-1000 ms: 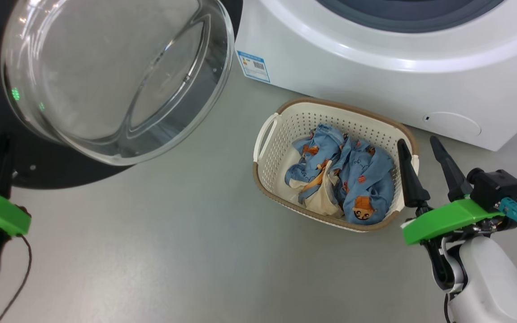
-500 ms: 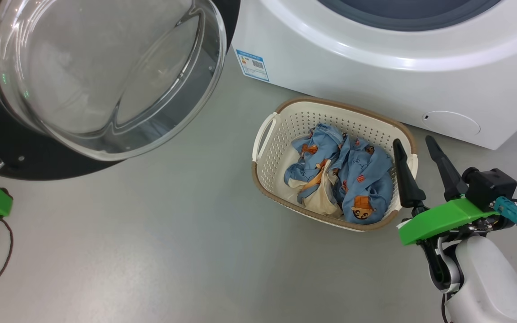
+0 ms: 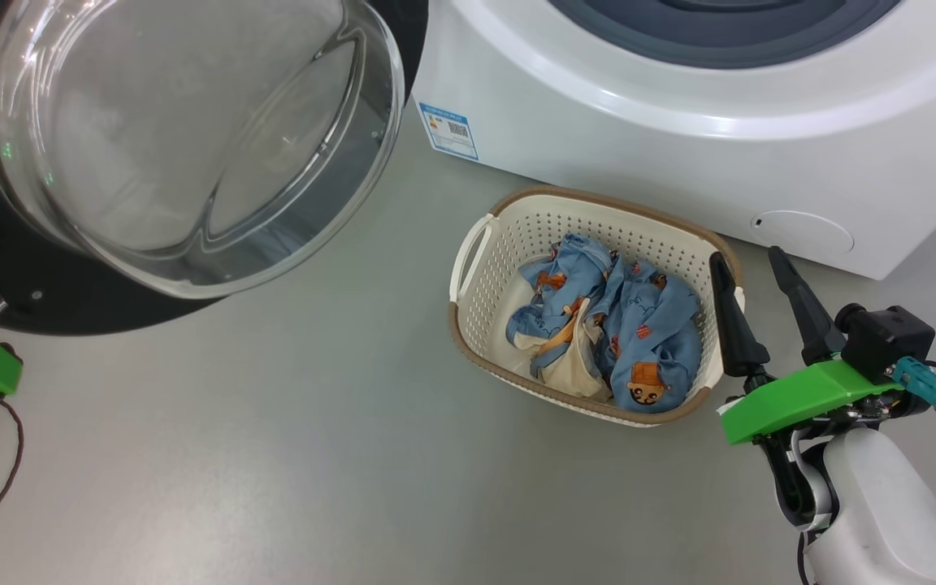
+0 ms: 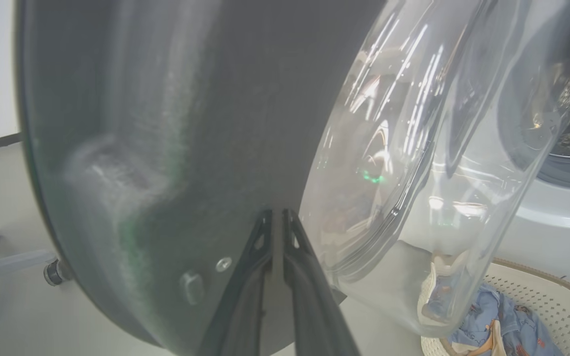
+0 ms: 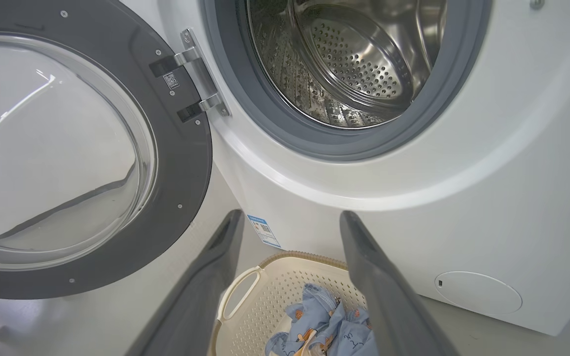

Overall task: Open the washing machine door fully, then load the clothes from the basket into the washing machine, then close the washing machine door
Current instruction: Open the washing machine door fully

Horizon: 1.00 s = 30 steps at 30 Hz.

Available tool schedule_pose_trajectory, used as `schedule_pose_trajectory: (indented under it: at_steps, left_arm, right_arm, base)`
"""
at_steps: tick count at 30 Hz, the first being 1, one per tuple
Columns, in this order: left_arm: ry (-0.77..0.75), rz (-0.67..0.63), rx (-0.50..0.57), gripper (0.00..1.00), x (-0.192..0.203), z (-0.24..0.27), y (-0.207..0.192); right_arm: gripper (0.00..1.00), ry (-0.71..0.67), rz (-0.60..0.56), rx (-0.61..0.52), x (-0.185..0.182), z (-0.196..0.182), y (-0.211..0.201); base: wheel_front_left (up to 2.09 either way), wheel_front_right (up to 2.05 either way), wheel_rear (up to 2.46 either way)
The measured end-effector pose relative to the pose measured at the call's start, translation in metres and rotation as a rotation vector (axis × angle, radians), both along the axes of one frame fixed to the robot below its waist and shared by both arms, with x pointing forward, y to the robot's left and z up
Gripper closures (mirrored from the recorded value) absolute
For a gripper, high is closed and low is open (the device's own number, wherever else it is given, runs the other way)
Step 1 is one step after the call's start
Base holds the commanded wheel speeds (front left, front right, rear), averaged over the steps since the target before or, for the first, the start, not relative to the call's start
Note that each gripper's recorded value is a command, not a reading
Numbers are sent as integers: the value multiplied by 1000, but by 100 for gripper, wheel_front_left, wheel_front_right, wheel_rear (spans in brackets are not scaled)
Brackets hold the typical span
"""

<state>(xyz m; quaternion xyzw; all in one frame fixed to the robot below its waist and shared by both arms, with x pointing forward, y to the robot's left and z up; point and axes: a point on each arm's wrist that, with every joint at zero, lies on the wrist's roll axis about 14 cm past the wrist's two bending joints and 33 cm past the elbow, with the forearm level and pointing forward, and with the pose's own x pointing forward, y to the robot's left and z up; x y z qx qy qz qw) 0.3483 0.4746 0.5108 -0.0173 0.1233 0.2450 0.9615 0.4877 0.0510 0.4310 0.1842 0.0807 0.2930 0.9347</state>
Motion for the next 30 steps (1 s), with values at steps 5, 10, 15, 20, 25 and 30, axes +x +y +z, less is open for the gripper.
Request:
schedule_pose_trajectory:
  at_steps: [5,10,15,20,25,30]
  left_arm:
    - [-15,-12,-5,100,-2,3,-3]
    - [-33,-35,1,100,-3,8,-6]
    - [-43,-51,-21,100,-10,4,-14]
    - [-87,-65,-39,0,-15,10,-21]
    - [-120,-90,-36,0,-26,13,-31]
    - [-161,-135,-46,0,-32,12,-50]
  right_arm:
    - [0,-13,-11,5,0,7,-3]
    - [0,-29,-25,9,1,15,-8]
    - [0,-37,-29,17,-2,22,-10]
    - [0,-39,-34,11,-11,26,-15]
    - [0,-42,-37,3,-25,32,-21]
    - [0,-48,-37,9,-39,40,-26]
  base:
    - [0,0,0]
    - [0,0,0]
    - [0,0,0]
    - [0,0,0]
    - [0,0,0]
    - [0,0,0]
